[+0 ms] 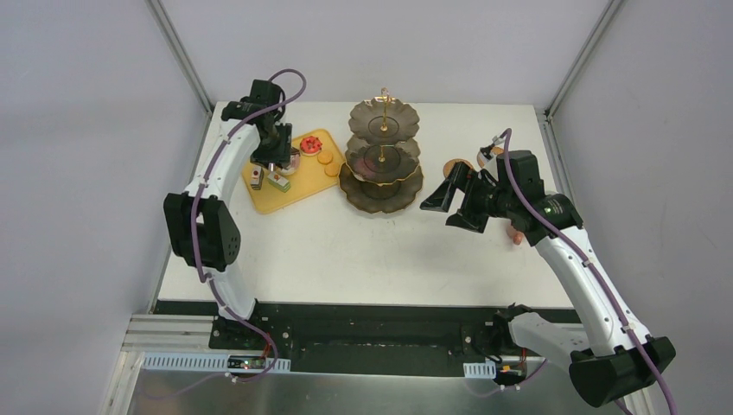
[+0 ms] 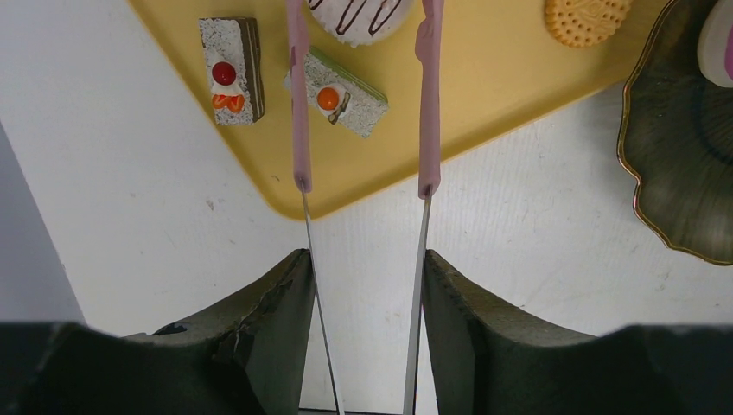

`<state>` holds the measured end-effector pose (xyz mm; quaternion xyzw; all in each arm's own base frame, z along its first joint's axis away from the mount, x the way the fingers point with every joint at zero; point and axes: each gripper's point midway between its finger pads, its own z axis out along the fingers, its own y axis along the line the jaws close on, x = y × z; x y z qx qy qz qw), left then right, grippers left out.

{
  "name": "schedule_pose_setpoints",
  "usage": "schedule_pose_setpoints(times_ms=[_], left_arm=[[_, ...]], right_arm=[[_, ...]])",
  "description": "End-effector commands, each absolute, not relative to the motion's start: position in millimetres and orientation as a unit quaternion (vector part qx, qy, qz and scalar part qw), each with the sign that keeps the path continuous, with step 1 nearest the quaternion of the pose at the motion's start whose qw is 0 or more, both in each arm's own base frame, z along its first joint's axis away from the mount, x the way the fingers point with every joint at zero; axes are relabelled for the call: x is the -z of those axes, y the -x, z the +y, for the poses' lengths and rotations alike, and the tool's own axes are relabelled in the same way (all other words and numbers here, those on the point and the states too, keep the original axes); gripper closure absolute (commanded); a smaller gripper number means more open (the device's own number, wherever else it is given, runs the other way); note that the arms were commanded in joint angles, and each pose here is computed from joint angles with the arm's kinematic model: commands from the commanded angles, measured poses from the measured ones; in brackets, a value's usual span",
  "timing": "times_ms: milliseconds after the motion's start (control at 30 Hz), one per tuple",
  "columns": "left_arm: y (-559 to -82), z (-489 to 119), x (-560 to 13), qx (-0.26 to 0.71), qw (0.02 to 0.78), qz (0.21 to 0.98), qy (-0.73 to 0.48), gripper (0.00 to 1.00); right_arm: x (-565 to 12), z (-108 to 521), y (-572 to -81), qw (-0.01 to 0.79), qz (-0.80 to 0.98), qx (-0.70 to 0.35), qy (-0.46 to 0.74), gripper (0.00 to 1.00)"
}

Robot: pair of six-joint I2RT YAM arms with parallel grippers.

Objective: Serve the afternoon tea

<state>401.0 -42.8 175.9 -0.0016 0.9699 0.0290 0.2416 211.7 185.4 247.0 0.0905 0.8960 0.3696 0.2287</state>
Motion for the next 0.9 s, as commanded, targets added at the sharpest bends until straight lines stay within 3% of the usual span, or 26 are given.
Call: schedule_pose_setpoints(times_ms=[0,867], left_arm=[[-407.8,-41.4,-187.6,-0.025,0.252,0.967,-0.011,0.53],[-414.6,-41.8,-165.1,-0.021,0.220,0.975,-0.011,0.52]], right_arm=[[-253.3,184.8,-216.2,0.238,0.892,-0.372,-0.096,0.01],[-252.7,183.9,-215.2,0.237,0.893,-0.371,-0.097,0.01]])
